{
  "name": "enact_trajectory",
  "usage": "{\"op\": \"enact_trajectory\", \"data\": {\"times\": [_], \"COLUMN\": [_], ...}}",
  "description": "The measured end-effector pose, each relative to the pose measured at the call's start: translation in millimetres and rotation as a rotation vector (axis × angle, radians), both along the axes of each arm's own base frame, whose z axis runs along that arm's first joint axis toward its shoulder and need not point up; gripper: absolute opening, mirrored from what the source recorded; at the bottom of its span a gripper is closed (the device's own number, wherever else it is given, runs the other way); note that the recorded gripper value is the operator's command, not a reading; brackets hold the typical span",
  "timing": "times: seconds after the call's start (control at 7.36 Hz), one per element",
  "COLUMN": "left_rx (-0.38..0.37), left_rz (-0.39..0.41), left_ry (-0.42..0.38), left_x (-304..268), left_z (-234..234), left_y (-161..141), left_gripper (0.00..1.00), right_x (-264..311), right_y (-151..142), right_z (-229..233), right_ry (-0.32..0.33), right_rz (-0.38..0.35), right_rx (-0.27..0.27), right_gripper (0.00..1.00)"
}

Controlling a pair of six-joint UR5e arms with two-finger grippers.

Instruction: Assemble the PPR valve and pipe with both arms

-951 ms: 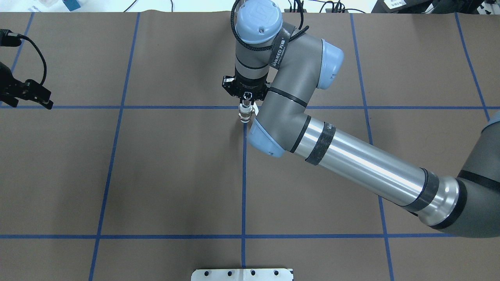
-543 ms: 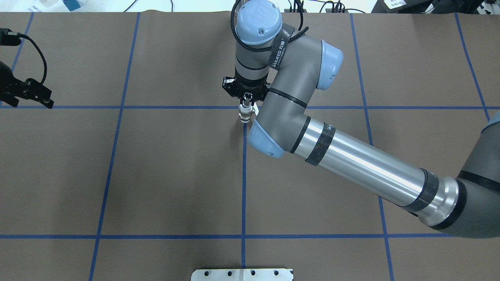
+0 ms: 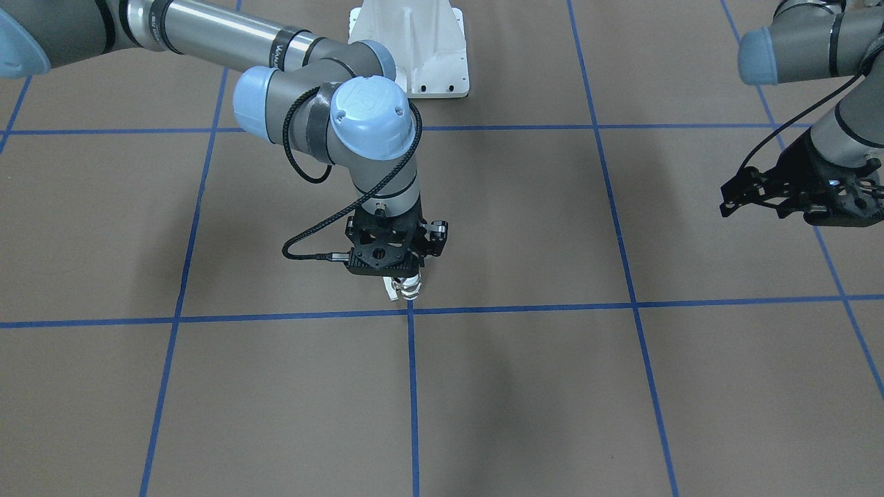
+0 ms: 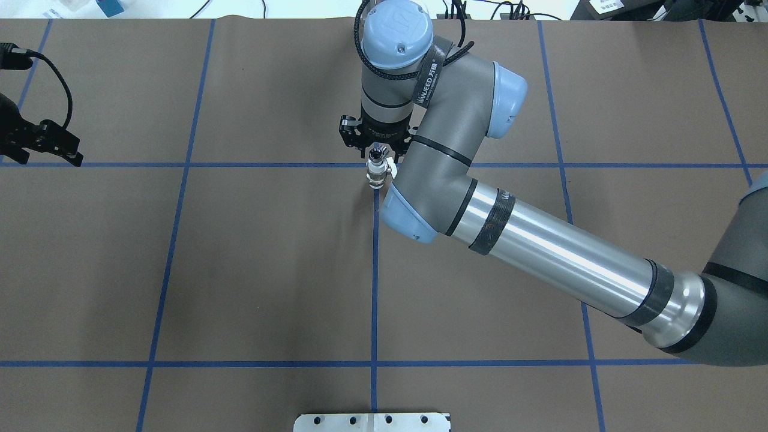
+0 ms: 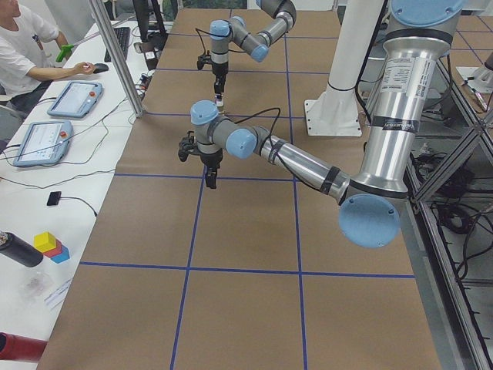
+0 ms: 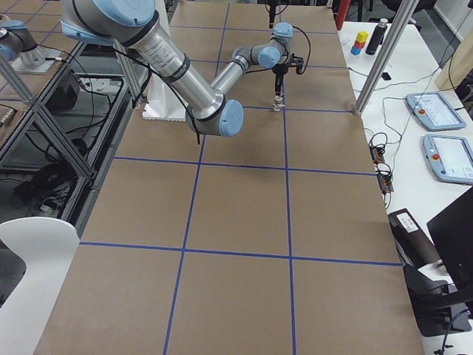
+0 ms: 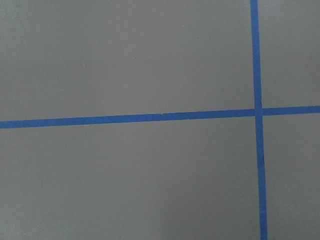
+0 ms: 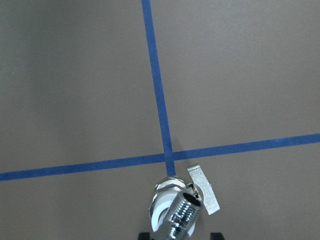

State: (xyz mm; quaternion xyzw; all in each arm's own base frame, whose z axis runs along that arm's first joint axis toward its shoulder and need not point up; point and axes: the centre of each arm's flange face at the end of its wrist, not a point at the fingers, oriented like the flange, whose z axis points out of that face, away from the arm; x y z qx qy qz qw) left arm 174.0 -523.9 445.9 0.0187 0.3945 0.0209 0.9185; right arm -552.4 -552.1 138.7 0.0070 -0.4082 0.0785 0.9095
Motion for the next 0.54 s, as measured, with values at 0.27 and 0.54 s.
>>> {"op": "enact_trajectory", "data": {"times": [0.27, 0.54], "left_rx": [0.001, 0.003], "left_rz": [0.0, 0.0], "left_ry": [0.0, 0.002], "left_x": [-0.1, -0.1], "left_z": [-0.4, -1.7], "left_y": [0.1, 0.3], "left_gripper": [1.0, 1.0], "right_x": [0.1, 8.3], "right_y": [0.1, 0.7], "right_z": [-0.5, -9.3], "right_ry": [-0.001, -0.017], "right_rz": [0.001, 0.01], "right_rx": [0.0, 0.006], "right_gripper": [0.69, 0.99]}}
